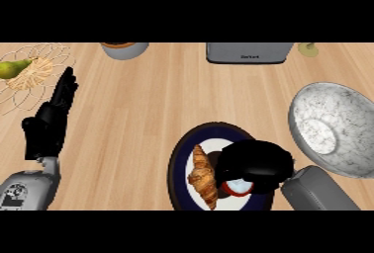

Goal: Pick the can from the plate and place it in the bowl

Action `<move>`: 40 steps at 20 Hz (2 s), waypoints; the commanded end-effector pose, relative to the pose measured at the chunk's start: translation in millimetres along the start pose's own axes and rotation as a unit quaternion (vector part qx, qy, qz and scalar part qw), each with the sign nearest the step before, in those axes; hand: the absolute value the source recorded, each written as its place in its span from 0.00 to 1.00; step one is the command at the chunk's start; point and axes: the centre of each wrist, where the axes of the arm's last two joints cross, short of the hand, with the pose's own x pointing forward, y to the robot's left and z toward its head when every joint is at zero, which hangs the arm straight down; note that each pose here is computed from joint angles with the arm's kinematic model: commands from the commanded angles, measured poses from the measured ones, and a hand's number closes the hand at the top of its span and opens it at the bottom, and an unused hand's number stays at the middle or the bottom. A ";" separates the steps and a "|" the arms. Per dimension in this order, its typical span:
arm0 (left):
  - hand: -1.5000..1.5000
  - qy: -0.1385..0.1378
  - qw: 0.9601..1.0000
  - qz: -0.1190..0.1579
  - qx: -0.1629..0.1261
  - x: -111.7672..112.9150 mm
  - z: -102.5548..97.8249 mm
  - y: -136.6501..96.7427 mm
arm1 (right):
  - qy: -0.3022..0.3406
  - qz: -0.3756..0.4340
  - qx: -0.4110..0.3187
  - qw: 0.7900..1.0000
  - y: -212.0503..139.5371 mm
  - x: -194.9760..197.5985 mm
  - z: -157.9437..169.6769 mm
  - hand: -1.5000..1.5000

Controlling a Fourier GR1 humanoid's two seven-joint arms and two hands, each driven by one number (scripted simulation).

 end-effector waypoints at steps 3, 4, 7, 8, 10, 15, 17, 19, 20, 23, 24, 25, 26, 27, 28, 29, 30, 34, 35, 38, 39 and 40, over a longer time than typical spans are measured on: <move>0.50 0.007 1.000 0.005 -0.003 5.0 4.9 -3.7 | -0.016 -0.025 0.001 1.000 14.0 -16.1 -4.7 1.00; 0.50 0.006 1.000 -0.003 -0.001 8.5 2.4 5.7 | -0.026 -0.028 -0.003 0.999 8.9 -4.2 16.3 1.00; 0.50 0.001 1.000 0.004 0.006 3.9 4.6 4.1 | 0.076 -0.051 -0.032 0.995 15.9 10.9 -20.4 1.00; 0.50 0.004 1.000 -0.001 0.003 4.3 6.4 -1.5 | 0.158 -0.080 -0.042 0.983 28.2 4.9 -31.8 1.00; 0.50 0.003 1.000 -0.002 0.017 4.5 -0.4 10.3 | 0.283 -0.131 -0.059 0.948 53.7 2.9 -21.3 1.00; 0.50 0.014 1.000 -0.009 0.021 -0.5 2.2 15.1 | 0.450 -0.164 -0.113 0.870 57.3 14.4 -38.0 1.00; 0.50 0.008 1.000 -0.005 0.021 4.7 0.0 11.4 | 0.486 -0.164 -0.148 0.845 48.7 24.4 -43.2 1.00; 0.50 0.018 1.000 0.003 0.008 -1.0 0.6 6.5 | 0.505 -0.169 -0.216 0.818 28.5 32.4 -51.1 1.00; 0.50 0.012 1.000 0.005 0.010 1.1 2.1 5.7 | 0.511 -0.179 -0.257 0.801 19.3 40.0 -53.1 1.00; 0.50 0.018 1.000 -0.001 0.007 -5.0 4.4 7.1 | 0.518 -0.163 -0.342 0.766 -7.5 64.7 -70.0 1.00; 0.50 0.015 1.000 0.003 0.003 -2.0 3.9 -1.1 | 0.524 -0.159 -0.363 0.754 -19.5 69.4 -77.5 1.00; 0.50 0.009 1.000 0.000 0.009 1.8 0.3 8.0 | 0.538 -0.156 -0.388 0.732 -26.3 75.0 -79.8 1.00; 0.50 0.004 1.000 -0.002 0.003 0.5 3.0 4.9 | 0.546 -0.147 -0.401 0.721 -30.6 80.2 -87.7 1.00; 0.50 0.006 1.000 0.000 0.003 2.3 0.7 2.4 | 0.556 -0.145 -0.415 0.705 -35.0 90.7 -90.7 1.00; 0.50 0.005 1.000 -0.002 -0.004 2.9 6.8 2.0 | 0.582 -0.136 -0.414 0.687 -34.6 90.4 -97.0 1.00; 0.50 0.014 1.000 -0.005 0.003 5.4 -2.1 4.5 | 0.588 -0.118 -0.433 0.673 -53.6 97.1 -97.5 1.00; 0.50 0.009 1.000 -0.006 0.002 2.6 -1.2 8.4 | 0.609 -0.098 -0.432 0.658 -53.2 99.5 -103.7 1.00; 0.50 0.002 1.000 0.003 0.004 -2.6 -4.6 6.7 | 0.637 -0.084 -0.472 0.603 -79.8 125.7 -110.8 1.00; 0.50 0.000 1.000 0.003 0.003 10.3 -6.9 -1.4 | 0.640 -0.080 -0.481 0.594 -82.5 123.7 -116.2 1.00; 0.50 0.010 1.000 0.006 0.004 -12.4 2.3 -6.8 | 0.647 -0.072 -0.498 0.573 -92.7 115.3 -106.0 1.00; 0.50 0.005 1.000 0.006 -0.005 5.5 1.3 8.0 | 0.656 -0.069 -0.504 0.558 -106.5 104.7 -96.9 1.00; 0.50 0.006 1.000 -0.001 0.004 -14.5 5.1 -4.3 | 0.649 -0.062 -0.514 0.557 -100.0 109.8 -81.7 1.00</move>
